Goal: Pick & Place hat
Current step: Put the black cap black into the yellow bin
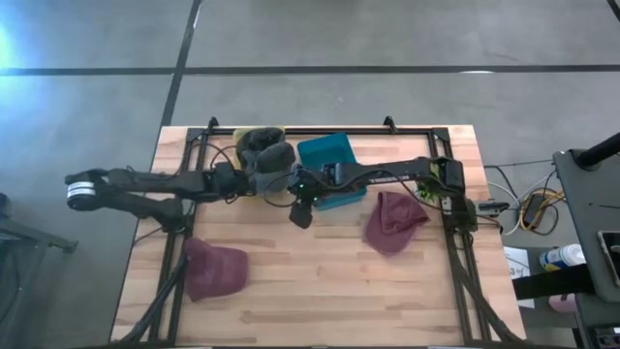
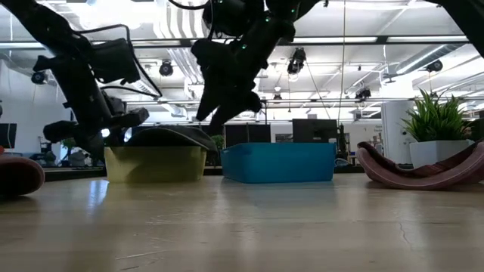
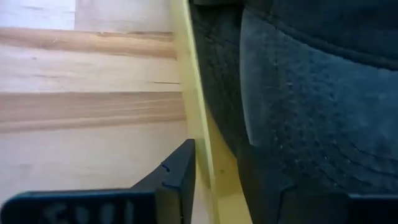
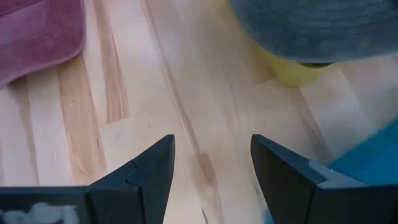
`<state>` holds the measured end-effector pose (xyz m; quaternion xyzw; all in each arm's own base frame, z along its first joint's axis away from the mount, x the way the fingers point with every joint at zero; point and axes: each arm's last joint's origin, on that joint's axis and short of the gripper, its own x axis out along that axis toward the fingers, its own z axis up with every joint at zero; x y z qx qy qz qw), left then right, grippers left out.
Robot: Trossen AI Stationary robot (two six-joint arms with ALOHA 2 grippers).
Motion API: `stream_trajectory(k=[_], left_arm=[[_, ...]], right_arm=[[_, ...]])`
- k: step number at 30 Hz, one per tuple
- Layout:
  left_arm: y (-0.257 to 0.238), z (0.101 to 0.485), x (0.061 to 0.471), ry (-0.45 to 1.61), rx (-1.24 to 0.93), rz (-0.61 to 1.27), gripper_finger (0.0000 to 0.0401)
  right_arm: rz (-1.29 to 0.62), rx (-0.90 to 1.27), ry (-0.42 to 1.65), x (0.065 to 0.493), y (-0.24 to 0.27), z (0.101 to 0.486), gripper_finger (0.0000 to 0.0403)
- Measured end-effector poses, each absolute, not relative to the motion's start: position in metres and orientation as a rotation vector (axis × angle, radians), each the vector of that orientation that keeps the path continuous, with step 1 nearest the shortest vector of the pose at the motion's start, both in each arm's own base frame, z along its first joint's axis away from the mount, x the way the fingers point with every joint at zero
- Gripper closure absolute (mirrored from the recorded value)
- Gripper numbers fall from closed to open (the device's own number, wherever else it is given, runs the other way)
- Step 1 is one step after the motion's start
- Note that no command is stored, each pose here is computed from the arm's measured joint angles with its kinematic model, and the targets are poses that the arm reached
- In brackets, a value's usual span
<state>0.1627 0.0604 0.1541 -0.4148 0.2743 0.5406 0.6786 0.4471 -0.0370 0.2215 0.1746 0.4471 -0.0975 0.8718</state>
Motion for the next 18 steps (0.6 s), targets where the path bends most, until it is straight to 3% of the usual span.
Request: stream_trajectory(k=[9, 18], left_arm=[[0.058, 0.147, 0.166, 0.751, -0.907, 1.153, 0.0393], [0.026, 0.155, 0.175, 0.794, -0.975, 1.01, 0.0399]], right_arm=[[-0.343, 0.246, 0.924, 0.426, -0.042, 0.254, 0.0197], [-0.325, 0.307, 0.966, 0.414, -0.048, 0.248, 0.0197]])
